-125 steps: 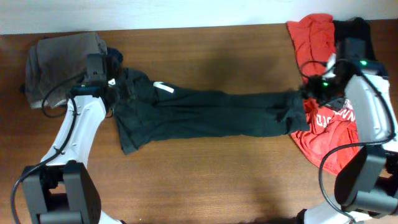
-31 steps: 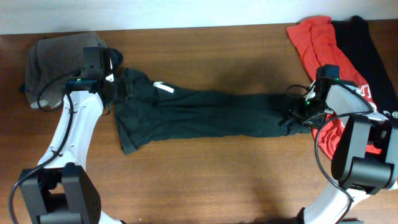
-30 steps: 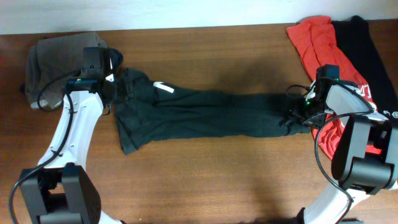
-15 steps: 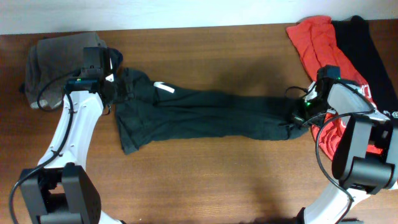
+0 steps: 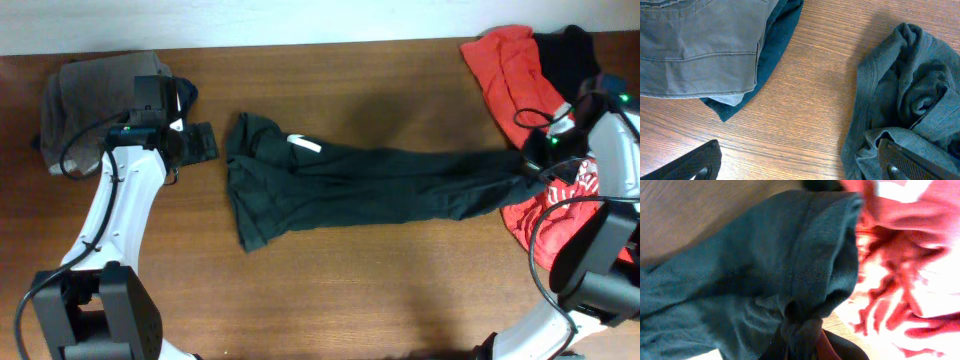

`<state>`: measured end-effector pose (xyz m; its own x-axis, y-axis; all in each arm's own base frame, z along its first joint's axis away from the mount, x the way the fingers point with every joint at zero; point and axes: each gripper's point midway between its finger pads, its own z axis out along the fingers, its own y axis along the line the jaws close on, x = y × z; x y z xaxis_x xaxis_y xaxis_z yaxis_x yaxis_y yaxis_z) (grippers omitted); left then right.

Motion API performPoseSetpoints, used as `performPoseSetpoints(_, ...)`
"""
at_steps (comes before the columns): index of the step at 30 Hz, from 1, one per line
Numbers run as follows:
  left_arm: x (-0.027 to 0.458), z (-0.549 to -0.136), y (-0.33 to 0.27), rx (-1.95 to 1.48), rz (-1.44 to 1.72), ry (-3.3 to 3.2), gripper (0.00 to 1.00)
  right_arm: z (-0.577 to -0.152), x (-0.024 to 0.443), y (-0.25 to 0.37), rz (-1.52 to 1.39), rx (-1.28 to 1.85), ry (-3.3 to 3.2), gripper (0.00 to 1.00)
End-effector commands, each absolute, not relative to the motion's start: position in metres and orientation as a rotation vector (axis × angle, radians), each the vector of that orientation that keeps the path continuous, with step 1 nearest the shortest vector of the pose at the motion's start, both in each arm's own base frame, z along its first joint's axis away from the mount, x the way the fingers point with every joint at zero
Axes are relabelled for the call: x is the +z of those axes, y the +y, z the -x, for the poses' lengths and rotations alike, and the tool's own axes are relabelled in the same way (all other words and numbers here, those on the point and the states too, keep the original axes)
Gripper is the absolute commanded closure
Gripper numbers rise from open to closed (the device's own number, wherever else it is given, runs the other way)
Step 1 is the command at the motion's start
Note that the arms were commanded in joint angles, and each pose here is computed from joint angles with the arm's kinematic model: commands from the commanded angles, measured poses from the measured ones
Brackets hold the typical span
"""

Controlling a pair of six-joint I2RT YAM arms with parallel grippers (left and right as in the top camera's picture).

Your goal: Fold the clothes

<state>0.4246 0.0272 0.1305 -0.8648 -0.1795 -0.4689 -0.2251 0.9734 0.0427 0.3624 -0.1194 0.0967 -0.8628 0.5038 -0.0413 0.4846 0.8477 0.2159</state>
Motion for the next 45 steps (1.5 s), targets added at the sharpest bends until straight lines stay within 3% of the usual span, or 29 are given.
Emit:
performPoseSetpoints(1, 0.136, -0.429, 0.029, 0.144, 0.275, 2.629, 0.01, -0.378, 0.112, -0.079, -0.587, 0.326, 2.937, 0.96)
performPoseSetpoints(9, 0.136, -0.429, 0.029, 0.143, 0.275, 2.628, 0.01, -0.390, 0.112, 0.018, -0.211, 0.343, 2.996, 0.96)
performPoseSetpoints(14, 0.136, -0.430, 0.029, 0.143, 0.275, 2.623, 0.01, -0.398, 0.111, 0.074, -0.004, 0.322, 2.970, 0.89)
performPoseSetpoints(22, 0.136, -0.430, 0.029, 0.142, 0.275, 2.622, 0.01, -0.400, 0.090, 0.128, 0.120, 0.332, 2.976, 0.86)
performPoseSetpoints(27, 0.137, -0.430, 0.029, 0.142, 0.275, 2.622, 0.01, -0.391, 0.085, 0.156, 0.212, 0.373, 2.989, 0.60)
performPoseSetpoints(28, 0.137, -0.431, 0.029, 0.142, 0.275, 2.620, 0.01, -0.389, 0.085, 0.160, 0.229, 0.375, 2.988, 0.50)
performPoseSetpoints(31, 0.137, -0.432, 0.029, 0.141, 0.274, 2.616, 0.01, -0.383, 0.090, 0.175, 0.298, 0.447, 2.979, 0.41)
performPoseSetpoints(39, 0.136, -0.432, 0.029, 0.141, 0.274, 2.618, 0.01, -0.399, 0.110, 0.159, 0.227, 0.377, 2.942, 0.41)
performPoseSetpoints(45, 0.129, -0.436, -0.003, -0.089, 0.137, 2.646, 0.01, -0.392, 0.096, 0.150, 0.216, 0.313, 3.002, 0.63)
